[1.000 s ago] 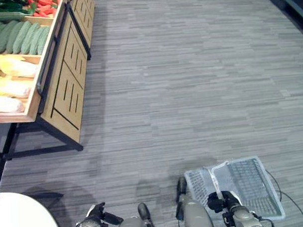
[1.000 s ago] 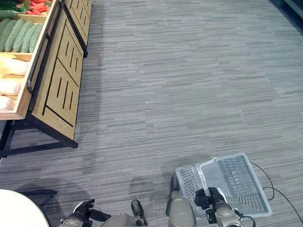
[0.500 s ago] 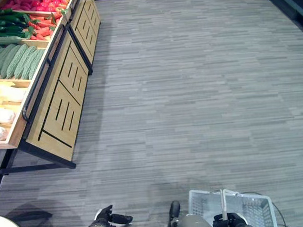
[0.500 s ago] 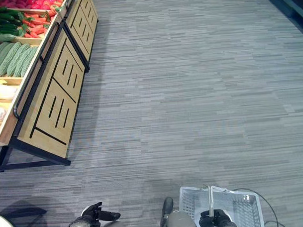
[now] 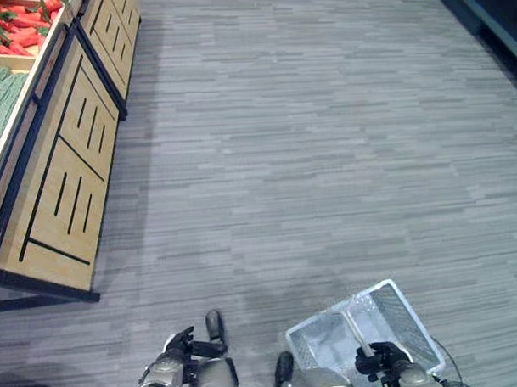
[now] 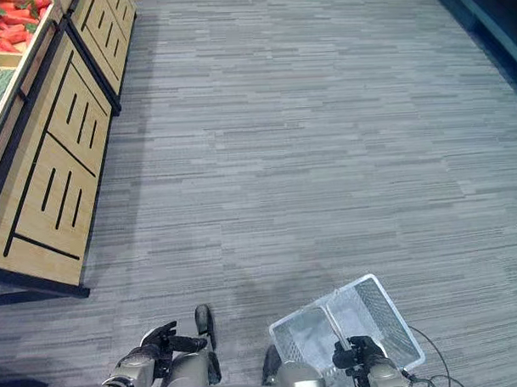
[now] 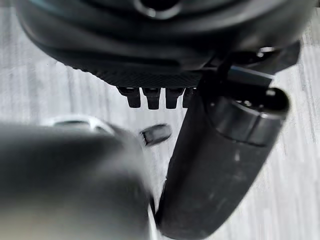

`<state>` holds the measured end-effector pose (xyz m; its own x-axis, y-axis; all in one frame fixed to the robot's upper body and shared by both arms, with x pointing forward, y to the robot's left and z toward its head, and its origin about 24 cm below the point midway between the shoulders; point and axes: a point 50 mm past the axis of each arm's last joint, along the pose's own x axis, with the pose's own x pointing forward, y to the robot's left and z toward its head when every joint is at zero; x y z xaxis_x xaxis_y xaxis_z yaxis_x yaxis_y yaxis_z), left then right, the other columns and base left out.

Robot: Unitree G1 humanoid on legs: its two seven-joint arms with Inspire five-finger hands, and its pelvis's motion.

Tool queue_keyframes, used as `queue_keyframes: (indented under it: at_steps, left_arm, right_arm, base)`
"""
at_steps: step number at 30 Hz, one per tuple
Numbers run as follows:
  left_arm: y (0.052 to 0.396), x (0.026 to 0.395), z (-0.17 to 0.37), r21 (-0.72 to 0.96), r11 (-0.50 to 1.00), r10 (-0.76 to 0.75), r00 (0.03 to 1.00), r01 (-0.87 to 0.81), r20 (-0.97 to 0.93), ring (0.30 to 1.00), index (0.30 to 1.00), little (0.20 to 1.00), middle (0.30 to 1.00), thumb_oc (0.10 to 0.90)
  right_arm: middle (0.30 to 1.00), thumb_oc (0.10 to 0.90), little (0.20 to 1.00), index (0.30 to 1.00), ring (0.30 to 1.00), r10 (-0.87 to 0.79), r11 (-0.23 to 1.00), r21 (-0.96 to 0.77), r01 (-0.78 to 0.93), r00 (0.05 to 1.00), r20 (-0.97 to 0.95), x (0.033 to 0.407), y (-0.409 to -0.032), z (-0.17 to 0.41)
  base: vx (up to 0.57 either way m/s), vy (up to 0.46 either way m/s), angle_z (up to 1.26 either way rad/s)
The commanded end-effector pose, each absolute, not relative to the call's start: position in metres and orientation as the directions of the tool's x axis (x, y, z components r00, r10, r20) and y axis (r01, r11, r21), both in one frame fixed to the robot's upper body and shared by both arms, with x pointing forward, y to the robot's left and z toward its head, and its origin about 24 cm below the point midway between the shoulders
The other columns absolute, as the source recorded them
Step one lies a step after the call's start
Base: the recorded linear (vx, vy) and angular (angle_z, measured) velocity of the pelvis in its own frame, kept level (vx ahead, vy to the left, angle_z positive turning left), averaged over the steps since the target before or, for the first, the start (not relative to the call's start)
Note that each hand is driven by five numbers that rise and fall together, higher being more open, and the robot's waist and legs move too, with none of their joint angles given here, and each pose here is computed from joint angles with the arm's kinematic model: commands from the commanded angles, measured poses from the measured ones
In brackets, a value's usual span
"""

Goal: Get the vegetables into the basket

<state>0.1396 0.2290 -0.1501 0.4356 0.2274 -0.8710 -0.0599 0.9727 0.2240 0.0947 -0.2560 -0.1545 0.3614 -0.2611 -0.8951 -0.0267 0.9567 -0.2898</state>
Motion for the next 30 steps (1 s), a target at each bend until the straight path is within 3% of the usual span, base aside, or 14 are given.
queue_keyframes:
  at_steps: [1, 7, 15, 23, 24, 30]
  left_arm:
    - [0.234, 0.12, -0.155, 0.274, 0.962, 0.242, 0.404, 0.022, -0.882, 1.0, 1.0, 1.0, 1.0, 0.9]
    - [0.249, 0.124, -0.15, 0.309, 0.951, 0.285, 0.408, -0.007, -0.867, 1.0, 1.0, 1.0, 1.0, 0.9]
    - [0.258, 0.121, -0.148, 0.345, 0.938, 0.32, 0.399, -0.009, -0.859, 1.0, 1.0, 1.0, 1.0, 0.9]
    - [0.251, 0.11, -0.154, 0.315, 0.949, 0.305, 0.352, -0.031, -0.885, 1.0, 1.0, 1.0, 1.0, 0.9]
    - [0.242, 0.107, -0.157, 0.251, 0.961, 0.277, 0.344, -0.12, -0.897, 1.0, 1.0, 1.0, 1.0, 0.9]
    - [0.234, 0.108, -0.159, 0.212, 0.962, 0.26, 0.339, -0.175, -0.904, 1.0, 1.0, 1.0, 1.0, 0.9]
  right_arm:
    - [0.3, 0.4, 0.3, 0.3, 0.3, -0.27, 0.957, -0.29, 0.007, 0.389, -0.881, 0.096, -0.263, -0.151]
    - [0.3, 0.4, 0.3, 0.3, 0.3, -0.248, 0.963, -0.269, 0.014, 0.435, -0.866, 0.113, -0.257, -0.148]
    - [0.3, 0.4, 0.3, 0.3, 0.3, -0.246, 0.966, -0.256, 0.039, 0.452, -0.857, 0.115, -0.253, -0.147]
    - [0.3, 0.4, 0.3, 0.3, 0.3, -0.235, 0.968, -0.25, 0.024, 0.435, -0.869, 0.106, -0.253, -0.15]
    - [0.3, 0.4, 0.3, 0.3, 0.3, -0.252, 0.964, -0.263, 0.033, 0.431, -0.867, 0.104, -0.261, -0.148]
    - [0.3, 0.4, 0.3, 0.3, 0.3, -0.256, 0.962, -0.272, 0.025, 0.433, -0.864, 0.104, -0.265, -0.146]
  base:
    - [0.37, 0.569, -0.48]
    - [0.26, 0.446, -0.42]
    - [0.15, 0.095, -0.02]
    - [0.44, -0.238, -0.08]
    - [0.81, -0.598, 0.44]
    - [0.35, -0.341, 0.35]
